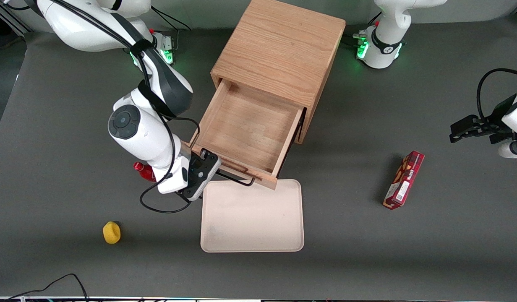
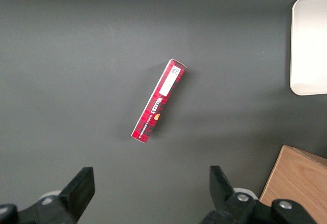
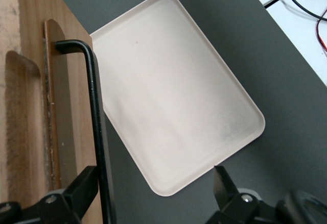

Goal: Open upper drawer

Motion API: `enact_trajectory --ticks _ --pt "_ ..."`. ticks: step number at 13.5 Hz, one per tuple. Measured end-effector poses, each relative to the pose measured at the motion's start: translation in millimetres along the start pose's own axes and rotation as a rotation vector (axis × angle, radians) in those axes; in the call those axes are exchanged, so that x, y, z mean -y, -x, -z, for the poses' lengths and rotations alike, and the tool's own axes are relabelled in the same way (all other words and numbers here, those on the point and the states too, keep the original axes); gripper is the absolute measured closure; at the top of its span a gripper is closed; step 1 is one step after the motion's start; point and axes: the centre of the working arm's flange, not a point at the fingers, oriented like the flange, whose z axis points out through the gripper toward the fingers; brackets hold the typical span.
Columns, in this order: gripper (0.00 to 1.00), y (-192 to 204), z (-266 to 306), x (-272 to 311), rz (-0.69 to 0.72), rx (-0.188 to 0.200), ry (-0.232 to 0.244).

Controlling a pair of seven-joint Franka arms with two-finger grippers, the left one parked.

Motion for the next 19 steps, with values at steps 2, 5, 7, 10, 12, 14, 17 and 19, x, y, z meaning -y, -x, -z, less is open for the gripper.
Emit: enact_trajectory --ticks 2,5,7,10,12,14,17,19 --pt "0.00 -2 8 -6 -0.022 -0.027 -0.007" --pt "0.00 -9 40 -25 -0.115 -0.132 -0.056" --pt "0.00 -4 78 -47 -0.248 -0.241 -0.128" --pt "0.00 38 157 -77 -0.506 -0.246 -0.163" --pt "0.00 79 202 -81 -0.685 -0.131 -0.157" --pt "0.00 127 233 -77 -0.796 0.061 -0.058" --pt "0.00 183 259 -65 -0.939 0.232 0.066" --pt "0.00 211 268 -61 -1.020 0.261 0.097"
